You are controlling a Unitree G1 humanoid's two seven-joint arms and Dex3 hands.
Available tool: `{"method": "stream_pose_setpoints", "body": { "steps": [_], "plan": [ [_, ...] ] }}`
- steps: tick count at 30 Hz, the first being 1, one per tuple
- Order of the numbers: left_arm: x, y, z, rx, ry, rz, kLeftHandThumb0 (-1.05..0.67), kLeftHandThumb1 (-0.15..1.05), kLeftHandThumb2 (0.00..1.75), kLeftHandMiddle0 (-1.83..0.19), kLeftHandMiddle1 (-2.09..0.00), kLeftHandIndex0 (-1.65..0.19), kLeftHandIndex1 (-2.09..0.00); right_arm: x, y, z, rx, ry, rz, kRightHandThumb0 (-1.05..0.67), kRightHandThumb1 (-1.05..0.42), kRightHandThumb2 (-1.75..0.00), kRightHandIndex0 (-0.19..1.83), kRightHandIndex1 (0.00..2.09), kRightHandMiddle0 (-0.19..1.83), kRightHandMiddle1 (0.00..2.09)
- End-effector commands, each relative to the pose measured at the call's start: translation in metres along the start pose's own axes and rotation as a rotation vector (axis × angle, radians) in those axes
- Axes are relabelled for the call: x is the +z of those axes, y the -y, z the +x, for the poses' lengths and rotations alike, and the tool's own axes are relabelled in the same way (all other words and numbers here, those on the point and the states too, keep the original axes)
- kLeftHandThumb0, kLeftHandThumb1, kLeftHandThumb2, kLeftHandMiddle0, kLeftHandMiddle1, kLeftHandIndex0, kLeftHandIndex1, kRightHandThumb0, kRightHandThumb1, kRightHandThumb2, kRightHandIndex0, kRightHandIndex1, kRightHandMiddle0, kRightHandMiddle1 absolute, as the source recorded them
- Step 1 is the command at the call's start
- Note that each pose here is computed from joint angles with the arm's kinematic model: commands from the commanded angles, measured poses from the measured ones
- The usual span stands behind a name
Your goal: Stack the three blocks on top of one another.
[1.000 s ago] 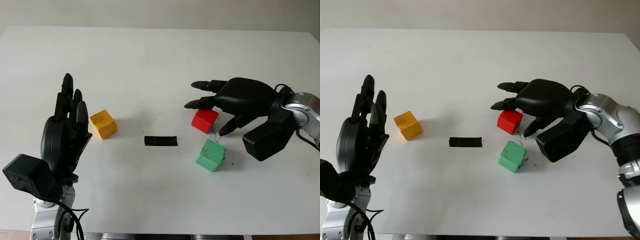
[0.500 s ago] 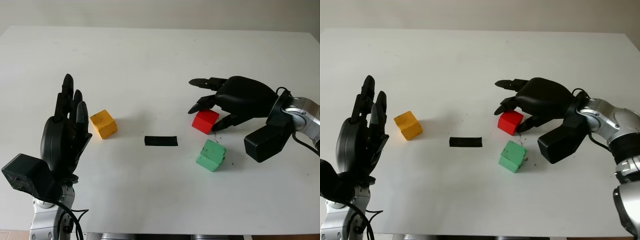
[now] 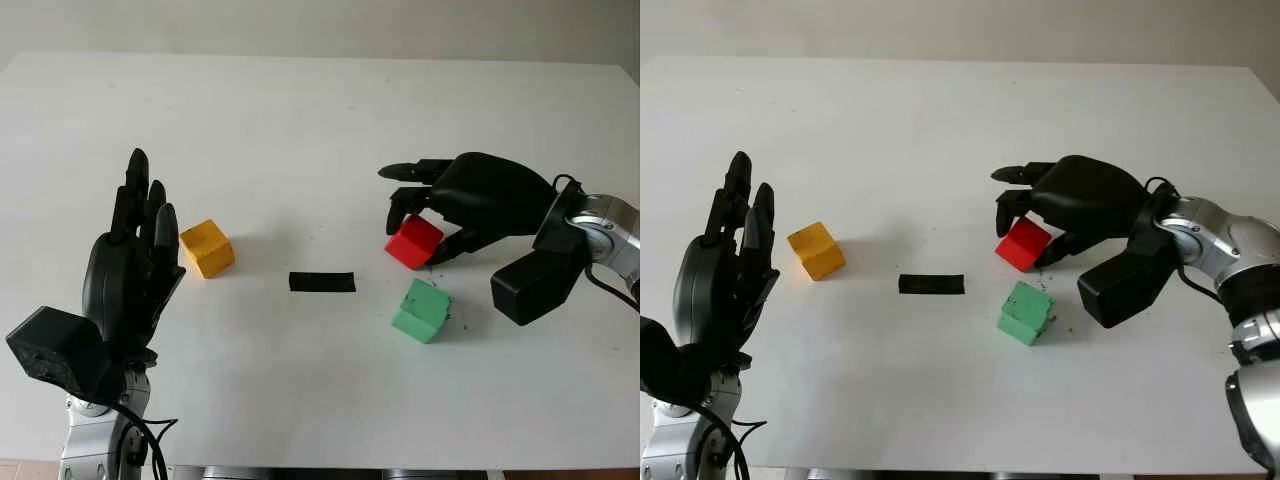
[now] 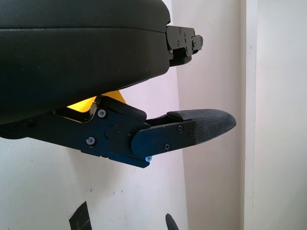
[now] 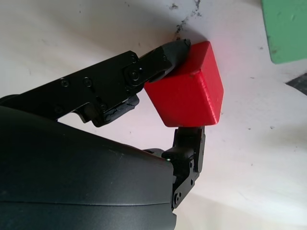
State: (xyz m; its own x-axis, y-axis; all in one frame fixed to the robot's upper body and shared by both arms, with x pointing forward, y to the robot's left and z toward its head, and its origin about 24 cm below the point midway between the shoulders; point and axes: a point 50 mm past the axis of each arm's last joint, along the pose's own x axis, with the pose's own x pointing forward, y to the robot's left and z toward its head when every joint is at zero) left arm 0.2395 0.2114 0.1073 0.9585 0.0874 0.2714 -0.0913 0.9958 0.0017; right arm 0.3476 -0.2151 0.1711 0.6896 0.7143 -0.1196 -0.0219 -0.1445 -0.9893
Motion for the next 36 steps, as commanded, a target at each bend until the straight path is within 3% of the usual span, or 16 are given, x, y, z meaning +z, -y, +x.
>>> {"method": "stream_pose_setpoints", "body": {
  "steps": [1,9,15,26,36],
  "plan": [
    [0.003,0.002,-0.002,0.0,0.013,0.007,-0.67,1.05,0.57,0.07,-0.06,0.06,-0.05,0.0,0.016,0.003,-0.061,0.001,0.019,-0.36,-0.93,-0.06,0.28,0.06,0.45,1.22],
    [0.003,0.005,-0.003,0.007,0.002,-0.004,-0.67,1.05,0.56,0.06,-0.06,0.04,-0.06,0.018,0.047,0.019,-0.176,0.089,0.071,-0.38,-0.92,-0.05,0.27,0.06,0.5,1.2],
    [0.003,0.008,-0.004,0.018,-0.002,-0.014,-0.66,1.05,0.55,0.04,-0.06,0.03,-0.06,0.04,0.056,0.039,-0.203,0.202,0.138,-0.39,-0.91,-0.05,0.3,0.07,0.51,1.23],
    [0.007,0.009,-0.008,0.028,0.002,-0.003,-0.65,1.05,0.55,0.04,-0.06,0.03,-0.06,0.069,0.053,0.062,-0.039,0.288,0.208,-0.39,-0.94,-0.06,0.24,0.04,0.45,1.25],
    [0.005,0.01,-0.008,0.003,0.005,-0.008,-0.65,1.05,0.58,0.06,-0.05,0.05,-0.05,0.075,0.044,0.068,0.108,0.205,0.226,-0.35,-0.93,-0.05,0.25,0.05,0.45,1.28]
  ]
}}
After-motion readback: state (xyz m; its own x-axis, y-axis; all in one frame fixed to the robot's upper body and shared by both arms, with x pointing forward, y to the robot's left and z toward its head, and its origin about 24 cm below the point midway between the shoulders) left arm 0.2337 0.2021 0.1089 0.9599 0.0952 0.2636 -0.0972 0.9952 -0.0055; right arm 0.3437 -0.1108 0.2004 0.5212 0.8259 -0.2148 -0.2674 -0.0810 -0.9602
